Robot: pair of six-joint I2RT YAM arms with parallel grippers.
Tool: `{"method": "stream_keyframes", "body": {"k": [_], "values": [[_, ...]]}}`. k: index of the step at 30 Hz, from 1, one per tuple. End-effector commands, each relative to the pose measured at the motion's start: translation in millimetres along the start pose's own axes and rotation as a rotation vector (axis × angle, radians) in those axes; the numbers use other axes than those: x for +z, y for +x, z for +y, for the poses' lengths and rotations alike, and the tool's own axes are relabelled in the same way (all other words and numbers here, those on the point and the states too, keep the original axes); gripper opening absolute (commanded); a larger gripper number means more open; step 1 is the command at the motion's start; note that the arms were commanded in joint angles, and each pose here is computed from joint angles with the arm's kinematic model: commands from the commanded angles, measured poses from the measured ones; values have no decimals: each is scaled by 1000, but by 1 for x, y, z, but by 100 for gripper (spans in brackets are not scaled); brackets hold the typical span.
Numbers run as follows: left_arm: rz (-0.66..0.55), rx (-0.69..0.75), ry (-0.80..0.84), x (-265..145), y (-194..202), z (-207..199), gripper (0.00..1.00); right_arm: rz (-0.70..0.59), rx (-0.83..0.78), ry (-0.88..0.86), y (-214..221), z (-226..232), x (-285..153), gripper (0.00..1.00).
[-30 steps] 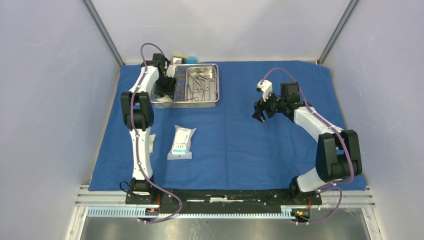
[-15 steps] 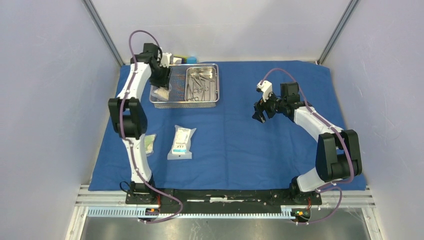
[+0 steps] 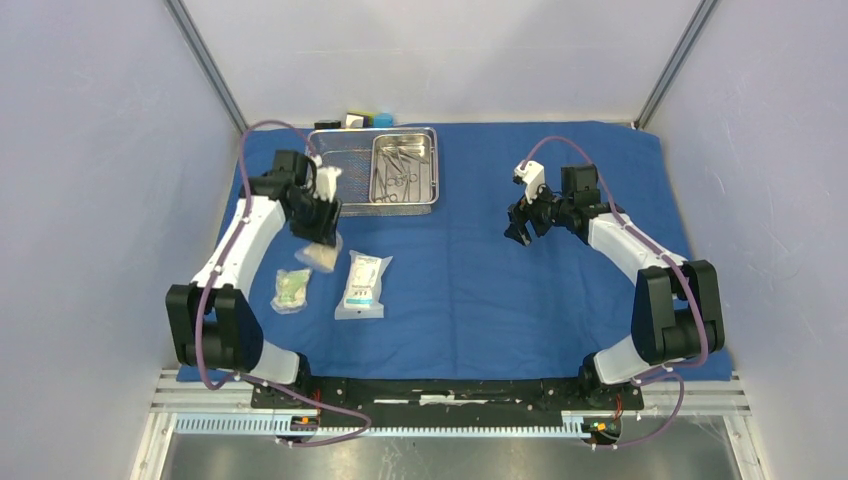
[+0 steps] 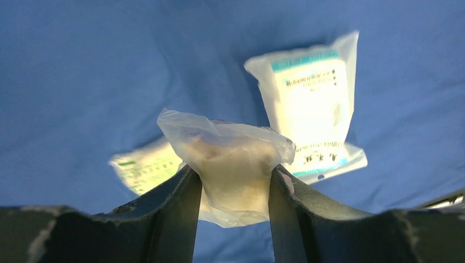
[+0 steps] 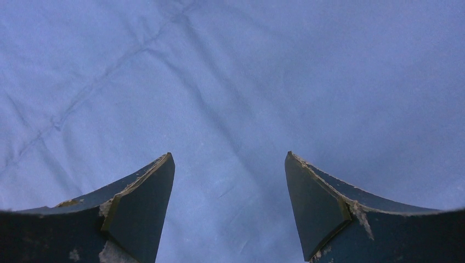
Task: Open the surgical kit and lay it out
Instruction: Place the medical item in the surgical kit.
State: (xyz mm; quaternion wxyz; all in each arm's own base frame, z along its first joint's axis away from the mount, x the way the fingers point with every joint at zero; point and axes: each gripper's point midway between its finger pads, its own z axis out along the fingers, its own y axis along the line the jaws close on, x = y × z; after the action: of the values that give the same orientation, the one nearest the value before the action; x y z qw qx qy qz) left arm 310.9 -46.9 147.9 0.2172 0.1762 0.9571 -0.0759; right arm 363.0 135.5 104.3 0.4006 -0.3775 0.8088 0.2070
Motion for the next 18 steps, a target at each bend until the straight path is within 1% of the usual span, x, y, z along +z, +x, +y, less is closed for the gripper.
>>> {"method": "stream_keyframes", "body": {"k": [1,4,12,18], "values": [[61,-11,22,20,37,-10,53,-81,-49,13,-33,-5,-10,81],[128,-20,31,36,55,-10,53,-79,-50,19,-32,-5,-10,81],[219,-52,39,63,75,-8,54,-67,-45,29,-29,-8,-9,81],[319,-53,24,80,93,-1,56,-62,-44,29,-27,-8,-8,81]]}}
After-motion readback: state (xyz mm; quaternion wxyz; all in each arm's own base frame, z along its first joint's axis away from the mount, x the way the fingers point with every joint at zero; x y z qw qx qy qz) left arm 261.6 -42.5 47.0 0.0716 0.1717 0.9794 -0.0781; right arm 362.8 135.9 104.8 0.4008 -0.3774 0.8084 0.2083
